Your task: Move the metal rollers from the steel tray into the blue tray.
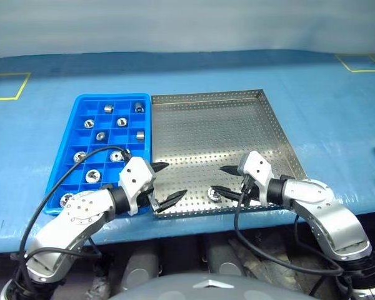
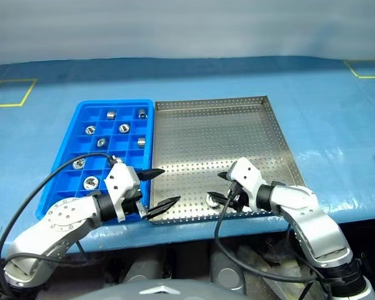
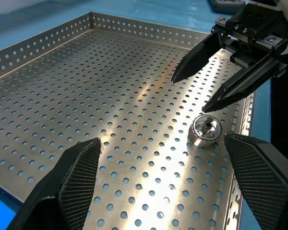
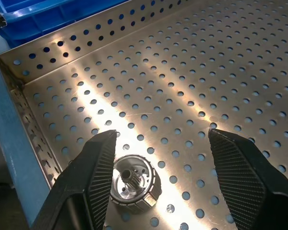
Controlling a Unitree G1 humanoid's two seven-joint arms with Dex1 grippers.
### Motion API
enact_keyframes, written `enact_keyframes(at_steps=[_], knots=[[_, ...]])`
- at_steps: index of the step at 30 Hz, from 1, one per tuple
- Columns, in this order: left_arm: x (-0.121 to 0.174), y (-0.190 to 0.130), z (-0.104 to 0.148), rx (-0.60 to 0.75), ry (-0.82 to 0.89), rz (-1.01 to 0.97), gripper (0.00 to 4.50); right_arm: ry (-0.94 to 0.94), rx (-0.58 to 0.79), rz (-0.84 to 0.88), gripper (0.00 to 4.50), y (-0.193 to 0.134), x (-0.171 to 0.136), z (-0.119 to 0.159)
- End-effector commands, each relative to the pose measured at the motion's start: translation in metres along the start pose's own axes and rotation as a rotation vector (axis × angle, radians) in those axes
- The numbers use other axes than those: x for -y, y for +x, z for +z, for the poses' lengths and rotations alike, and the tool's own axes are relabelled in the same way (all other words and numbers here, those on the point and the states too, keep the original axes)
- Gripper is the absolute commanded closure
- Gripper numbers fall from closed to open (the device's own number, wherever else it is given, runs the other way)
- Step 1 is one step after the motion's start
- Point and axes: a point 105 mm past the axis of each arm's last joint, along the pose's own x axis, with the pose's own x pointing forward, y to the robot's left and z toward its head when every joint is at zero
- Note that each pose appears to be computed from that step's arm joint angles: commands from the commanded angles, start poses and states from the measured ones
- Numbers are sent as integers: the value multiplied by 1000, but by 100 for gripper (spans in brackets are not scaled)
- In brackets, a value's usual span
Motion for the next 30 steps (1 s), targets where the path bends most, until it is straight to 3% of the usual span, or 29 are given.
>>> enact_keyframes(at_steps=[1,11,14,20,30], knots=[[2,0,4,21,15,-7,0,21,-12,13,129,1,-3,-5],[1,-2,2,17,18,11,0,83,-49,41,129,10,-9,-20],[0,-2,3,16,23,16,0,94,-68,31,192,12,-7,-25],[-1,-2,3,13,28,20,0,91,-74,14,363,11,-4,-27],[-2,-2,3,12,36,30,0,74,-39,-17,363,9,4,-18]])
